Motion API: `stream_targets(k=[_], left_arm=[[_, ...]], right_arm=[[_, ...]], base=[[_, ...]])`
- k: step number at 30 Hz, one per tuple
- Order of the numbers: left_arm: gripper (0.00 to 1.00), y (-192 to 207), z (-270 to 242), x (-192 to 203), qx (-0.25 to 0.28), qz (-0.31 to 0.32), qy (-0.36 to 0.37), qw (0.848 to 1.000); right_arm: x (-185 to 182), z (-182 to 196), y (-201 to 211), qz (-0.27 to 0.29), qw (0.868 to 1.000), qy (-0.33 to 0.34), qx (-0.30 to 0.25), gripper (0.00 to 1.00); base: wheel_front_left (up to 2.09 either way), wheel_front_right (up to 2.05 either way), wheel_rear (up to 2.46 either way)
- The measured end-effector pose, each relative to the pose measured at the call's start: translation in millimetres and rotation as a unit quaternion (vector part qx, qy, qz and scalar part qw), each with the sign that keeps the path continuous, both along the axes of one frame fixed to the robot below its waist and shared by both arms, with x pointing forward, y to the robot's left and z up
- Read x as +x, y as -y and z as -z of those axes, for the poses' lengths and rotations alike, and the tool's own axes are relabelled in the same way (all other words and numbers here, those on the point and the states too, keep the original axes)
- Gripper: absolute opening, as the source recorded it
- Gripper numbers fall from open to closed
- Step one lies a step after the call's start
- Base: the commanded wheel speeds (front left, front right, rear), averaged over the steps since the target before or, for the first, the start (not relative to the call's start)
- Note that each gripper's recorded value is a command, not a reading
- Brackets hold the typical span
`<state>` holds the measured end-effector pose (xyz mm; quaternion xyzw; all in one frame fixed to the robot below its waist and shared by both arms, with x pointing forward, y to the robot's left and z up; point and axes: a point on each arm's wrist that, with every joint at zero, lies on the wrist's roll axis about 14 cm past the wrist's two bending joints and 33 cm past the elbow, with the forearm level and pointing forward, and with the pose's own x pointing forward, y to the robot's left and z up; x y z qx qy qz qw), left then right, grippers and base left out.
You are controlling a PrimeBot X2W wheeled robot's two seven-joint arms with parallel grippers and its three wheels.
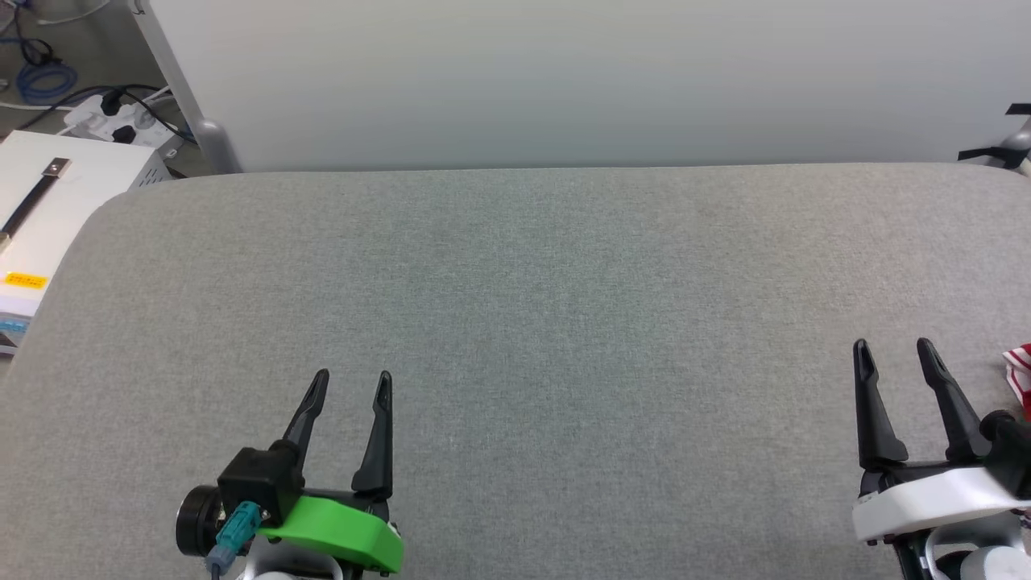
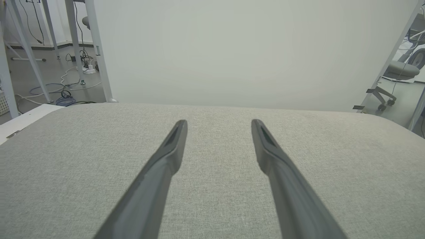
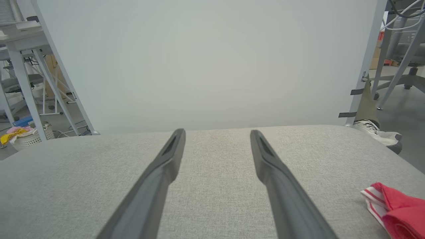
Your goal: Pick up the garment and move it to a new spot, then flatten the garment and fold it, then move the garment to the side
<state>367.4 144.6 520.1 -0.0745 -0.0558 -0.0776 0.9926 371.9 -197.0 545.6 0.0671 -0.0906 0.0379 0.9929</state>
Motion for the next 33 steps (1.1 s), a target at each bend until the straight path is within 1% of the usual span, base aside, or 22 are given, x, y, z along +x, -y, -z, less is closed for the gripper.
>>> stream_targets(k=[5,16,33], left_arm=[[1.00,-1.2,-4.4,-6.5,0.002,0.000,0.009,1.000],[1.00,-3.3,-9.9,-5.4,0.000,-0.003,0.019,1.000],[1.00,-4.7,-9.0,-5.3,-0.001,-0.003,0.018,1.000]], right_arm=[[-5.4,3.3,-9.5,-0.005,1.000,-0.001,0.002,1.00],[-7.8,13.1,-11.4,-0.004,1.000,-0.014,0.007,1.00],[-8.9,16.6,-11.0,-0.005,1.000,-0.017,0.007,1.00]], base=[[0.00,0.00,0.00],[0.00,0.00,0.00],[0.00,0.00,0.00]])
